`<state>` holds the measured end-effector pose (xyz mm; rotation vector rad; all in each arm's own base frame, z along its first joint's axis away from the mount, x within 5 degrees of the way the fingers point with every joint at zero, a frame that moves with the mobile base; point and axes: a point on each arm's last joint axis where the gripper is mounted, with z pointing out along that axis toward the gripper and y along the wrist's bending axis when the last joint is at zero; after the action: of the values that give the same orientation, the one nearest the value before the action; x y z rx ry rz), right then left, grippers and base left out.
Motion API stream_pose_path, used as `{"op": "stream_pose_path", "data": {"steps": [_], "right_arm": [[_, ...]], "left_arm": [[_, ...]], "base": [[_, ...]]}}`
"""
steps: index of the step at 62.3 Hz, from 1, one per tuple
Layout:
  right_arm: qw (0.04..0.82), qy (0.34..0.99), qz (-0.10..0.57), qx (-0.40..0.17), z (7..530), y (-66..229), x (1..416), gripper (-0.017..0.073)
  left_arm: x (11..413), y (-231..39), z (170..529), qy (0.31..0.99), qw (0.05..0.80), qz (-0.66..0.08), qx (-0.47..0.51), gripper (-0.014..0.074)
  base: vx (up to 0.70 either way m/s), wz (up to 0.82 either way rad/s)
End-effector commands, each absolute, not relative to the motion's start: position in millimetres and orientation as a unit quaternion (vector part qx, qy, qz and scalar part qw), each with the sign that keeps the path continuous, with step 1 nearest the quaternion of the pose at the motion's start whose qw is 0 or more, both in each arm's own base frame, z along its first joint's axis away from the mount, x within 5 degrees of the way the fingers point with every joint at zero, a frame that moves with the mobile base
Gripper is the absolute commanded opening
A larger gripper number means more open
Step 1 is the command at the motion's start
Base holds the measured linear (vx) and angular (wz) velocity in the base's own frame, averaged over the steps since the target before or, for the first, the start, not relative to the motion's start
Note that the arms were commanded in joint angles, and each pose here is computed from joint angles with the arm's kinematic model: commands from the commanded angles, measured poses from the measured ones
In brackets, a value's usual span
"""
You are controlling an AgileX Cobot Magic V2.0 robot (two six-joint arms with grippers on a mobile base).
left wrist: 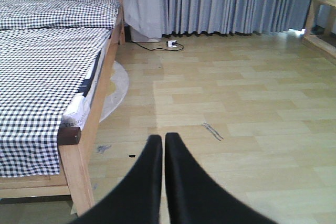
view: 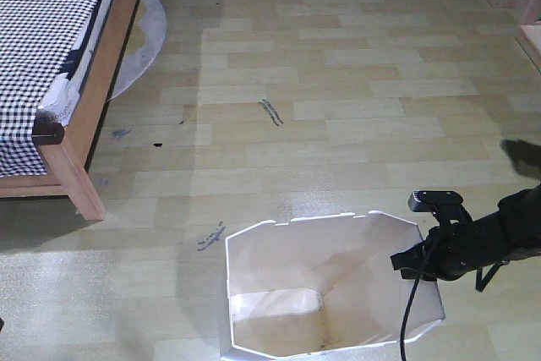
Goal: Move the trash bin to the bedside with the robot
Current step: 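Carry the held bin forward across the floor toward the curtains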
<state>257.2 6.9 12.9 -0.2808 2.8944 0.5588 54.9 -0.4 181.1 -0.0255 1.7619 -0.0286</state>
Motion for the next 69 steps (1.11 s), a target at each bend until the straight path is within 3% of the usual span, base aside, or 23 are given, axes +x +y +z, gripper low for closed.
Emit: {"op": "stream_pose_path", "data": {"steps": [1,69], "right_arm": [[0.133,0.947,0.278,-0.092,38.3,21.2,266.1,-0.0005],[0.133,0.947,0.278,-0.092,38.3,21.2,266.1,-0.0005]], "left_arm": [[55.5,-0.6,181.9,0.75,0.661,-0.016,-0.013,-0.0006],[55.5,-0.6,181.9,0.75,0.661,-0.016,-0.013,-0.0006]], "base": [[0.18,0.13],[0.2,0.03]]}}
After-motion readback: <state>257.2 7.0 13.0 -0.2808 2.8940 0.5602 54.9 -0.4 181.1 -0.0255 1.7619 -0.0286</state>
